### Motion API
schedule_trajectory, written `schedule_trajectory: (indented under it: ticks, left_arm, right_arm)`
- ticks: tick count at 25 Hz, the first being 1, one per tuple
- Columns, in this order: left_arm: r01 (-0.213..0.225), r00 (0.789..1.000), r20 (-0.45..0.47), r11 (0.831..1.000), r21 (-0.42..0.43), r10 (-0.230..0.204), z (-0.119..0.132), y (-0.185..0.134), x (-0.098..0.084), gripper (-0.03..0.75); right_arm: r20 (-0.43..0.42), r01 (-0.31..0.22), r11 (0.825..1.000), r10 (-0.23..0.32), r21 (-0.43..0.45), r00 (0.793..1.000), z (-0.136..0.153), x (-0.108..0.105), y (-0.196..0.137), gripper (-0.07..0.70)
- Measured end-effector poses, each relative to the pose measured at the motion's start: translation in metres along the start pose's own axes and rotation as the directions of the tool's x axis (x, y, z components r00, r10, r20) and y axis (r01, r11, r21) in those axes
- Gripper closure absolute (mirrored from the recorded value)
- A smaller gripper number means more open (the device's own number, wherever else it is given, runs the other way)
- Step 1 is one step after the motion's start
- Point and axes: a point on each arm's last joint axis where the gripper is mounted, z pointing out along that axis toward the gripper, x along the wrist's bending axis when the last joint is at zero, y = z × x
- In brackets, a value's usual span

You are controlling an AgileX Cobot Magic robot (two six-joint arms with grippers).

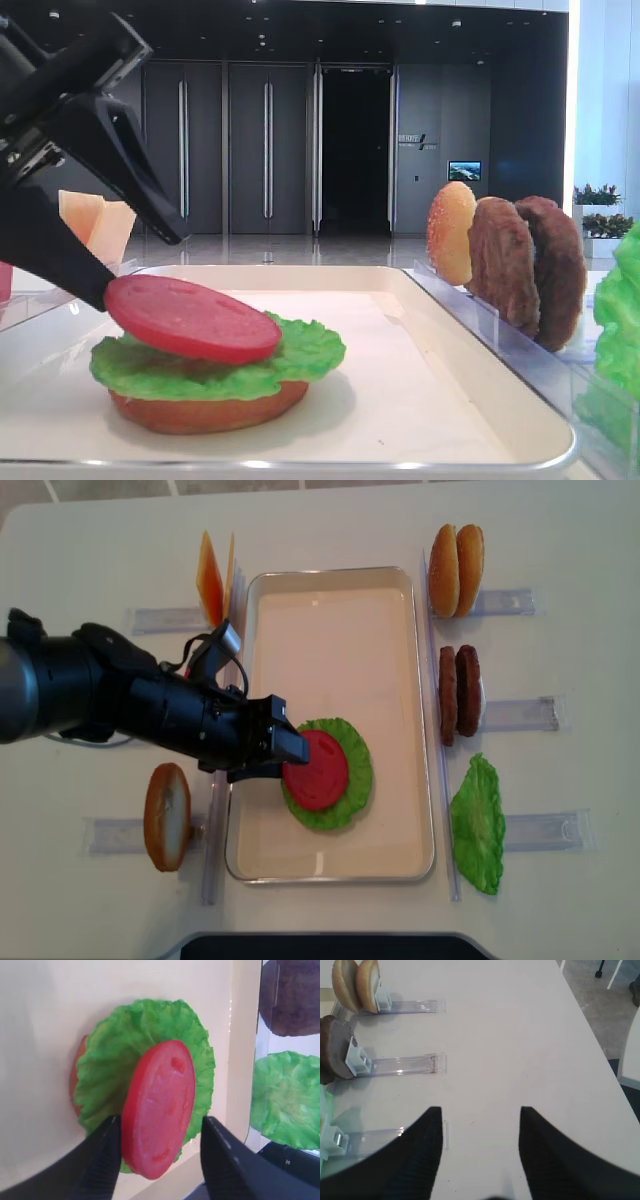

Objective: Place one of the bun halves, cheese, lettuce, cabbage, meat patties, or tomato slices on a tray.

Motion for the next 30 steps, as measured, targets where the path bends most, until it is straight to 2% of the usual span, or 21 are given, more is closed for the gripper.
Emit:
schedule_trajectory:
  ticks: [13,17,19,20,22,23,25,27,30]
  left_arm:
    - [-0.065,0.996,-0.064,0.996,0.068,0.069,-0.015,0.022,-0.018,0.349]
    - [-0.122,0.982,-0.138,0.989,0.082,0.132,-0.028,0.037,-0.028,0.349]
    - [-0.170,0.963,-0.197,0.983,0.072,0.181,-0.043,0.049,-0.038,0.349]
    - [-0.192,0.948,-0.244,0.979,0.072,0.204,-0.052,0.054,-0.042,0.349]
    - [-0.252,0.902,-0.349,0.966,0.048,0.253,-0.077,0.066,-0.054,0.349]
    - [-0.268,0.882,-0.393,0.963,0.036,0.260,-0.090,0.071,-0.060,0.349]
    - [-0.301,0.827,-0.489,0.953,0.032,0.278,-0.111,0.078,-0.067,0.349]
    - [-0.296,0.793,-0.548,0.955,0.035,0.266,-0.129,0.084,-0.070,0.349]
    - [-0.273,0.781,-0.579,0.962,0.019,0.233,-0.148,0.090,-0.069,0.349]
  right_arm:
    - [0.000,0.000,1.000,0.000,0.000,1.000,0.000,0.000,0.000,0.266]
    - [0.000,0.000,1.000,0.000,0.000,1.000,0.000,0.000,0.000,0.266]
    - [0.000,0.000,1.000,0.000,0.000,1.000,0.000,0.000,0.000,0.266]
    - [0.000,0.000,1.000,0.000,0.000,1.000,0.000,0.000,0.000,0.266]
    - [0.000,0.000,1.000,0.000,0.000,1.000,0.000,0.000,0.000,0.266]
    - [0.000,0.000,1.000,0.000,0.000,1.000,0.000,0.000,0.000,0.266]
    - [0.000,0.000,1.000,0.000,0.000,1.000,0.000,0.000,0.000,0.266]
    - [0.000,0.000,1.000,0.000,0.000,1.000,0.000,0.000,0.000,0.267]
    - [0.000,0.000,1.000,0.000,0.000,1.000,0.000,0.000,0.000,0.267]
